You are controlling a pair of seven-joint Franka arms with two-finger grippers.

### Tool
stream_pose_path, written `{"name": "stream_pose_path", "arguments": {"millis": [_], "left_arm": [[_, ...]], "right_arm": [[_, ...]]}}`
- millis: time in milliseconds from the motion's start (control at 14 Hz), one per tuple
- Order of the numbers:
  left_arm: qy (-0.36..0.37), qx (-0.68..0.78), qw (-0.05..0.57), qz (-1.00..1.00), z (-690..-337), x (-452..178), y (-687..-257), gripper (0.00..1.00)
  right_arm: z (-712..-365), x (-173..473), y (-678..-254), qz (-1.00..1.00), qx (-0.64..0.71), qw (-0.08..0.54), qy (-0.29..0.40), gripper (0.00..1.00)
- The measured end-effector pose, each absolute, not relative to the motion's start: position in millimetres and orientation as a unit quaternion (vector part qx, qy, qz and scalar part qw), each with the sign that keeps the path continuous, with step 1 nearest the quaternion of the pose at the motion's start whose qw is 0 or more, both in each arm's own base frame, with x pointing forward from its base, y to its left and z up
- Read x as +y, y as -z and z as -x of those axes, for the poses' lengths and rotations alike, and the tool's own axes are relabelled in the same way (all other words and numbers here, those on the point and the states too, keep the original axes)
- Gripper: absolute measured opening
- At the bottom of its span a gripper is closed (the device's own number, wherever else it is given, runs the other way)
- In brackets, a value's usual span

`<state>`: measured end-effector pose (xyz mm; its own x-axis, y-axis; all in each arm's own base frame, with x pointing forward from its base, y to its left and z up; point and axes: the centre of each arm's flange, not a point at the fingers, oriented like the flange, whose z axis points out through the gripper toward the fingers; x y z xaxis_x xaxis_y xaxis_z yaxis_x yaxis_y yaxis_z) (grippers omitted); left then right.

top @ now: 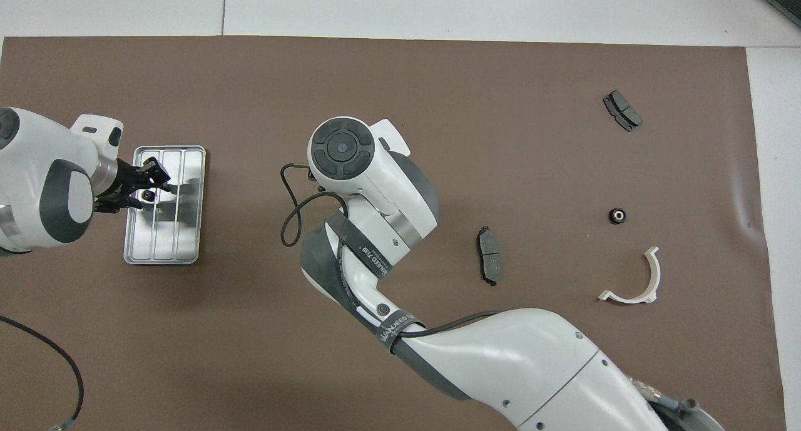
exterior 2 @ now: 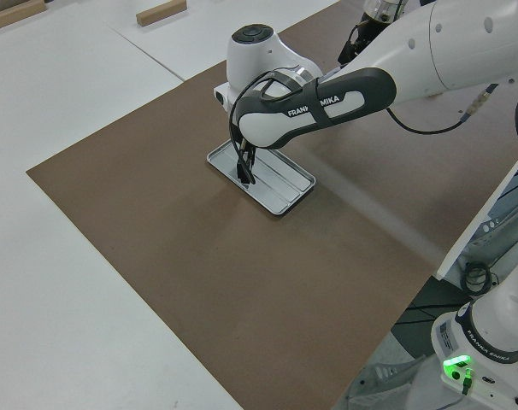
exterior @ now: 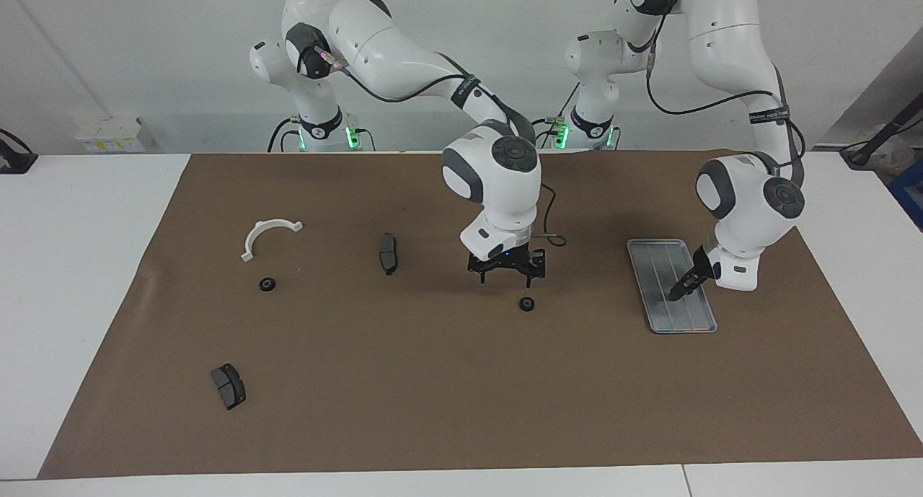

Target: Place bearing gear from tray to pile

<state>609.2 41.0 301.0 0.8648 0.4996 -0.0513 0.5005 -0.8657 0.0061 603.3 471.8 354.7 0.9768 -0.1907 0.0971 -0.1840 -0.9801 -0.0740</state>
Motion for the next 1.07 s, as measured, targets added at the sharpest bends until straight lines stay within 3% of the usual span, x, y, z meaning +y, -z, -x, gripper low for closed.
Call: {"name": "stream_pose_path", "arguments": {"millis": [214, 570, 713, 784, 926, 1069], "left_arm": [[0.025, 0.259, 0.009, -0.966, -608, 41, -300, 0.54], [0.023, 0.259, 0.01, -0.966, -609, 41, -301, 0.41], [0.021, 0.259, 0.01, -0.966, -609, 41, -301, 0.35], [0.019, 0.258, 0.01, -0.966, -609, 41, -301, 0.27], [0.019, 0.258, 0.01, -0.966, -610, 41, -302, 0.24], [0.018, 0.258, 0.011, -0.966, -610, 41, -302, 0.24]], "right_arm": [[-606, 474, -347, 0.993, 0.094, 0.039, 0.059, 1.0], [-594, 495, -298, 0.995, 0.074, 0.02, 0.066, 1.0], [-594, 500, -291, 0.995, 0.07, 0.023, 0.074, 0.92], [-595, 502, -288, 0.994, 0.072, 0.029, 0.08, 0.91], [-595, 506, -280, 0.993, 0.071, 0.034, 0.09, 0.87], [-596, 506, -282, 0.992, 0.071, 0.036, 0.097, 0.67]]}}
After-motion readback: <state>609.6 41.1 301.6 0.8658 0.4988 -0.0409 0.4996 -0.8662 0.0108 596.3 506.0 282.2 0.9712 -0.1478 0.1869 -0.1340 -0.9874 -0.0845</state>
